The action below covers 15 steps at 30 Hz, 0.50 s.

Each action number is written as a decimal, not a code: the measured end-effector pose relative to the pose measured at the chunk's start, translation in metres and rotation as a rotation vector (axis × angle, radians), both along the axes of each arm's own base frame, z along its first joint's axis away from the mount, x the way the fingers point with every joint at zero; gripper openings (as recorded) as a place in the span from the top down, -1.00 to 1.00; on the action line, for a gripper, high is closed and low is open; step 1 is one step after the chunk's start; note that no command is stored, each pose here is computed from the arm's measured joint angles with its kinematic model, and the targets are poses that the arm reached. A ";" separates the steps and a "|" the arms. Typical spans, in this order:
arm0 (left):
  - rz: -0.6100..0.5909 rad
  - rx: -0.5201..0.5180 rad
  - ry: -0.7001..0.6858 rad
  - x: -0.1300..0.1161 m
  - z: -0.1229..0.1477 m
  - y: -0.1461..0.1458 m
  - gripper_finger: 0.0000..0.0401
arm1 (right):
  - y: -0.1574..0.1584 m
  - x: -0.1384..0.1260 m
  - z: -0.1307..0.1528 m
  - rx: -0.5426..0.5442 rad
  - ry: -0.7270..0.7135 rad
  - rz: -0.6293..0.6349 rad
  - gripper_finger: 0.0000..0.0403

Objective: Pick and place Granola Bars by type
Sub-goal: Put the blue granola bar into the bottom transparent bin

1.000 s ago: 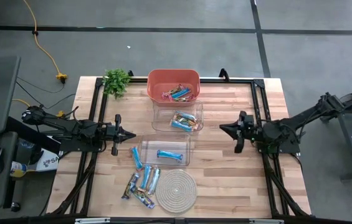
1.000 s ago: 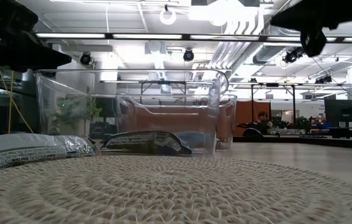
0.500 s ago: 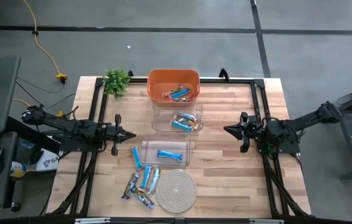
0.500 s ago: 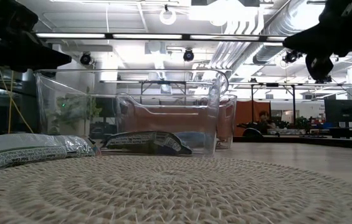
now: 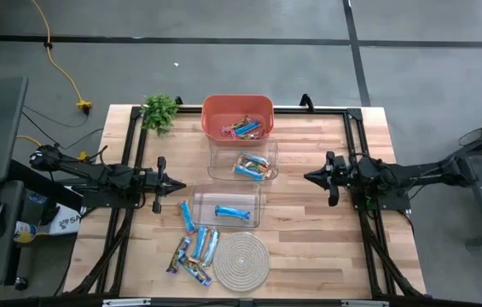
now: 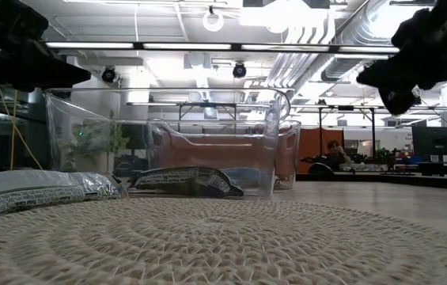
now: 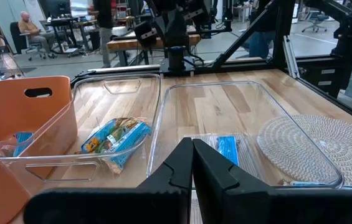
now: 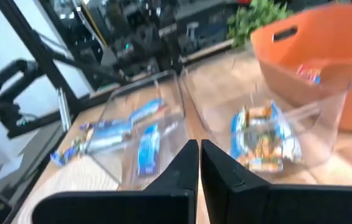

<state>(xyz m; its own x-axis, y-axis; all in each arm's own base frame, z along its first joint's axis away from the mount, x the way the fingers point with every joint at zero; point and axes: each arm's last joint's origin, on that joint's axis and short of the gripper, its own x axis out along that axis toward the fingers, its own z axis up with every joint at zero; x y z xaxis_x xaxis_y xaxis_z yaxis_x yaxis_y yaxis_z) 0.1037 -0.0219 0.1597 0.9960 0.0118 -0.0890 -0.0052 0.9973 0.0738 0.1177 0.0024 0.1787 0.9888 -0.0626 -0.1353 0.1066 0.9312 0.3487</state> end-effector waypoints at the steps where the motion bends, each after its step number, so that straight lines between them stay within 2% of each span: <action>1: 0.000 0.000 0.000 0.000 0.000 0.000 0.96 | 0.000 0.000 -0.001 0.006 0.015 0.008 1.00; 15: 0.000 0.000 0.000 0.000 0.000 0.000 0.96 | 0.002 -0.005 -0.020 -0.008 0.210 0.094 1.00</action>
<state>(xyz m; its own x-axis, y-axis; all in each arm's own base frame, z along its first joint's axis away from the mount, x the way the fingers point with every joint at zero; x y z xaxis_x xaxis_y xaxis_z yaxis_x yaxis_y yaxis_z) 0.1037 -0.0219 0.1598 0.9960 0.0118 -0.0890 -0.0053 0.9973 0.0735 0.1130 0.0047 0.1591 0.9406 0.0264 -0.3384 0.0888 0.9430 0.3206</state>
